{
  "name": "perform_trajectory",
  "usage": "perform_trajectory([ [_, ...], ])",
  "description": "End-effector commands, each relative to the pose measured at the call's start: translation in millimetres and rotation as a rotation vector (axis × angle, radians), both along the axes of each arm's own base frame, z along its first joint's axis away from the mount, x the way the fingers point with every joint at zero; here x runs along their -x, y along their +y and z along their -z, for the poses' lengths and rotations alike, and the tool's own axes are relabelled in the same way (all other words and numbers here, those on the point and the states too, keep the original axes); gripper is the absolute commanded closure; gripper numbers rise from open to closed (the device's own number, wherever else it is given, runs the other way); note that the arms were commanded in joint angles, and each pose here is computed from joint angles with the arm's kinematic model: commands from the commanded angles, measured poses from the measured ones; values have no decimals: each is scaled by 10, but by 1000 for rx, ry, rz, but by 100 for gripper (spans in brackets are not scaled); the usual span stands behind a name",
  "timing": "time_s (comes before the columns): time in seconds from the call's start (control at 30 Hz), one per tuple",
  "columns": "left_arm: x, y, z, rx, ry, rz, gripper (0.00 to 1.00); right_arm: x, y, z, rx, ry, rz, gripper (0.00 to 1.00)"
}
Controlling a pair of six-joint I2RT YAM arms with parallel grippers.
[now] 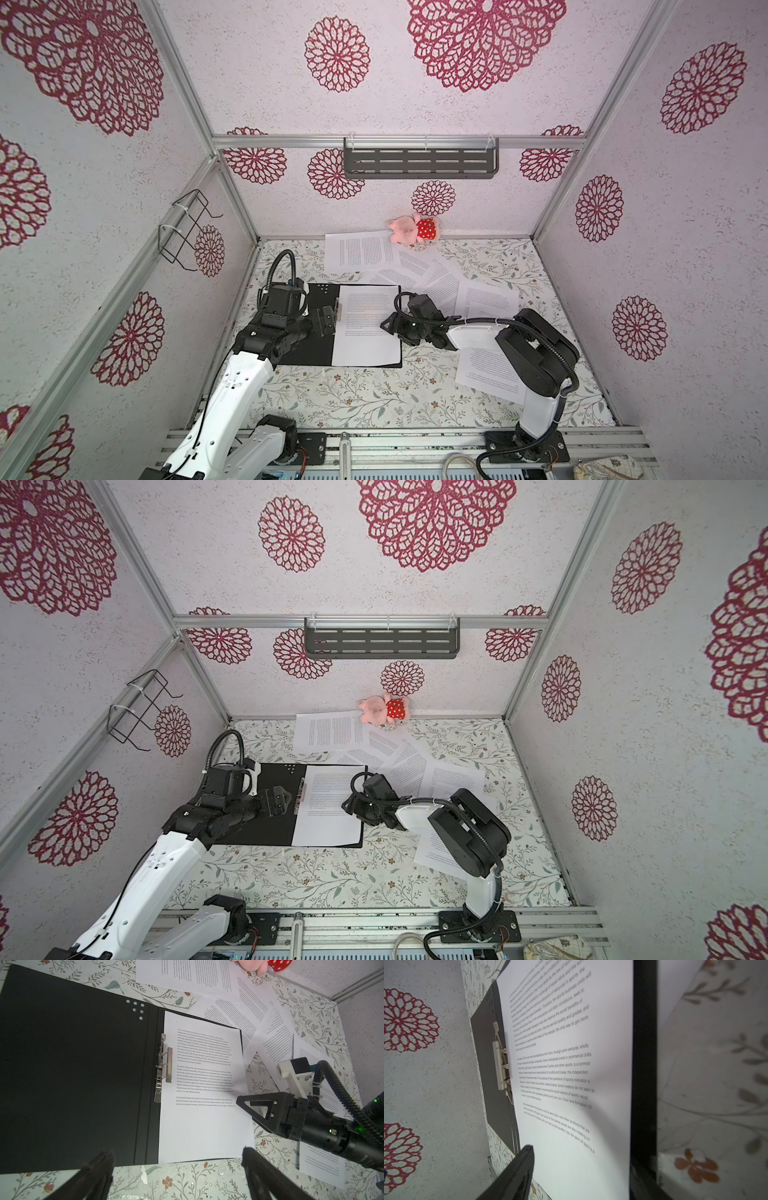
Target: Put the files into the folder
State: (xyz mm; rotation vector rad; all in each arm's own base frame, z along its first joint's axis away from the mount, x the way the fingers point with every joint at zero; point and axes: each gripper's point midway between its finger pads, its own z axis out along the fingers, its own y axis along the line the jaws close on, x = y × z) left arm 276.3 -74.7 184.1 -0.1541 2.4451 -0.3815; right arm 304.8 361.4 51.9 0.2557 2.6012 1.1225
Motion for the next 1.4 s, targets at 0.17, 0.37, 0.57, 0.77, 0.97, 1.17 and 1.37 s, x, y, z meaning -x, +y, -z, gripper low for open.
perform_trajectory([
  [0.17,-5,13,-3,-8,-5,14,1,24,34,-96,70,-42,-20,33],
  [0.37,-3,12,-5,-8,-5,15,1,12,-8,-90,108,-55,-20,31],
  [0.57,-3,22,1,-12,-3,10,1,-27,-79,-70,173,-75,-21,23],
  [0.77,-2,27,-10,-12,-2,7,1,-65,-175,-43,243,-103,-22,13],
  [0.97,11,-53,28,20,16,39,1,-176,-296,-210,296,-167,-14,6],
  [1.17,7,-219,170,73,92,71,1,-239,-497,-576,224,-293,-60,6],
  [1.37,-90,-320,318,74,167,63,1,-263,-682,-830,236,-389,-122,5],
])
